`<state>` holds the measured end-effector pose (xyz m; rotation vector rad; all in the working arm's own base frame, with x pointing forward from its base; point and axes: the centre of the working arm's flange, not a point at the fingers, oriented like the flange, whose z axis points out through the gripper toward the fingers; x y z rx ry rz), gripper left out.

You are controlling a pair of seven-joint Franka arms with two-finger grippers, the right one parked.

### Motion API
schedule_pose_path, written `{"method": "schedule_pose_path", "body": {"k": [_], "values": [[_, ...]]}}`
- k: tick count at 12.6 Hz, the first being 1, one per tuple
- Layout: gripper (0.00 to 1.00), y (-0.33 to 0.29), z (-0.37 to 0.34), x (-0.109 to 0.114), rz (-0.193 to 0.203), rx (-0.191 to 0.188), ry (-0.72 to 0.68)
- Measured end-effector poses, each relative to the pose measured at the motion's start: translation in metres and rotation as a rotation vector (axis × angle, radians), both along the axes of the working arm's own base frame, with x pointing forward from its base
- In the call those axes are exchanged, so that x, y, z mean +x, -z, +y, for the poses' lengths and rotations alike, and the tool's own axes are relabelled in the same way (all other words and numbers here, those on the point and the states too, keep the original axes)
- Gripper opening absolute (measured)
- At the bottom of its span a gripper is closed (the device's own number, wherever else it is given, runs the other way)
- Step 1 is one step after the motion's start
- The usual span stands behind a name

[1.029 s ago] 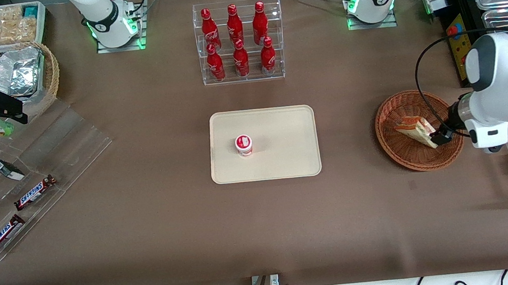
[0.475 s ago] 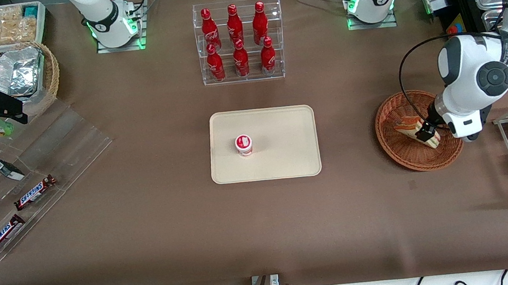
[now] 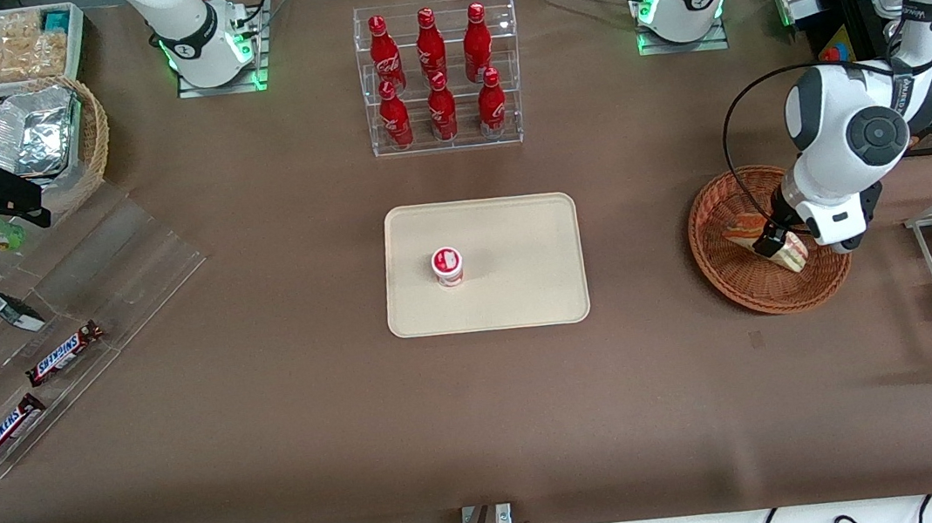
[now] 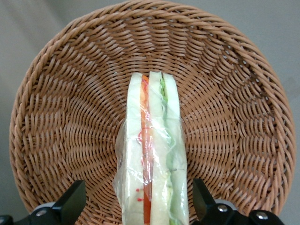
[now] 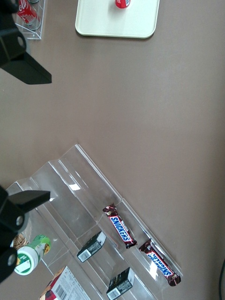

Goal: Place sandwich from basket to tray
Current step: 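Close the left gripper on the sandwich's upright edge, then lift the sandwich and carry it over the cream tray beside the yogurt cup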

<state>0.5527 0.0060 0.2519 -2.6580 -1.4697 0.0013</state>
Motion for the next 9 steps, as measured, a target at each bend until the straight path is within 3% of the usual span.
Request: {"method": "schedule_pose_path", "body": {"k": [1, 2, 6, 8, 9], "values": [[1.00, 0.002, -0.001, -0.001, -0.001, 0.009, -0.010], [0.91, 0.002, -0.001, -0.002, -0.003, 0.016, -0.017], [0.43, -0.002, -0.004, 0.001, -0.020, 0.017, -0.026], [0.32, -0.014, -0.006, 0.006, -0.040, 0.017, -0.019], [0.32, -0.024, -0.009, 0.008, -0.036, 0.020, -0.012]]}}
